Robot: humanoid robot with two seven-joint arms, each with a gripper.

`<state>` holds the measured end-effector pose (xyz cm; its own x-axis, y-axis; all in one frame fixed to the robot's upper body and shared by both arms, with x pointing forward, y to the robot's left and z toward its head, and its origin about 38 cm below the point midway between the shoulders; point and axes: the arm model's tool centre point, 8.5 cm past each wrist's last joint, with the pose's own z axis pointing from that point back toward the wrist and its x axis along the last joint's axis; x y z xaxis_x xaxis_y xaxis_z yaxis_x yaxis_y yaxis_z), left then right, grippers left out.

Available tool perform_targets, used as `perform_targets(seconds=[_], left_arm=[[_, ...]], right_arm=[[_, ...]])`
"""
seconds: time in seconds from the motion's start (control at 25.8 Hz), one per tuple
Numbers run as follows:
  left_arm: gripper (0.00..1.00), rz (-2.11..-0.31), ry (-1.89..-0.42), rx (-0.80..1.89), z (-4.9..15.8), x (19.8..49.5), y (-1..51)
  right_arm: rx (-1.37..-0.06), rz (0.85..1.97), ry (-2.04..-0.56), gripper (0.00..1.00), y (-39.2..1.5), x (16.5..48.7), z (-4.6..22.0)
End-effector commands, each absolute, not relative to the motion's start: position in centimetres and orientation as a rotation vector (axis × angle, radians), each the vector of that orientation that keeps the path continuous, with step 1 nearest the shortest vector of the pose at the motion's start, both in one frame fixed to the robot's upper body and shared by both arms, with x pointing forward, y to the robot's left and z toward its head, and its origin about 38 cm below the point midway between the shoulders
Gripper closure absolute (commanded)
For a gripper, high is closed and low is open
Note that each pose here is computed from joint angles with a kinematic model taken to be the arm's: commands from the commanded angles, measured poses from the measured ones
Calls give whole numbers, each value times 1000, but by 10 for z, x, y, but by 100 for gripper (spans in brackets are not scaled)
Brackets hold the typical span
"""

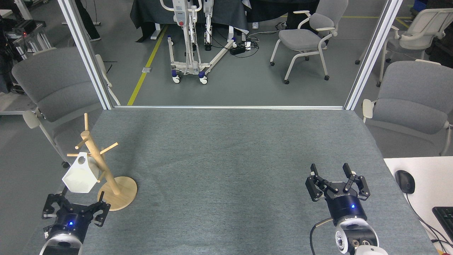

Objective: Hang cup on storage rack
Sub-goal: 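Release the cup and withdraw the left gripper from the stand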

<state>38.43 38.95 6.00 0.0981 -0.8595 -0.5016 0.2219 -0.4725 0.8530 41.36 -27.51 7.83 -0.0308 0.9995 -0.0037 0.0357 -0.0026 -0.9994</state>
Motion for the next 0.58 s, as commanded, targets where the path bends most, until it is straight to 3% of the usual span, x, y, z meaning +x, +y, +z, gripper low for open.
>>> perform_targets(seconds=[0.0,0.12,0.31,0.43,0.54], left_arm=[[2,-1530,-691,1453,53,384,378],[1,-1529,-736,1385,34,374,354],[1,-1435,-1002,1274,22,378,266],[1,-1371,-1114,1251,33,391,229],[1,-1391,-1210,1278,57,410,196]], right_arm=[[-1212,1193,-1281,0,-255,403,78],[-1213,1178,-1295,0,-251,396,80],[-1199,1152,-1306,0,-244,396,81],[-1194,1151,-1294,0,-247,395,77],[-1197,1159,-1289,0,-250,394,76]])
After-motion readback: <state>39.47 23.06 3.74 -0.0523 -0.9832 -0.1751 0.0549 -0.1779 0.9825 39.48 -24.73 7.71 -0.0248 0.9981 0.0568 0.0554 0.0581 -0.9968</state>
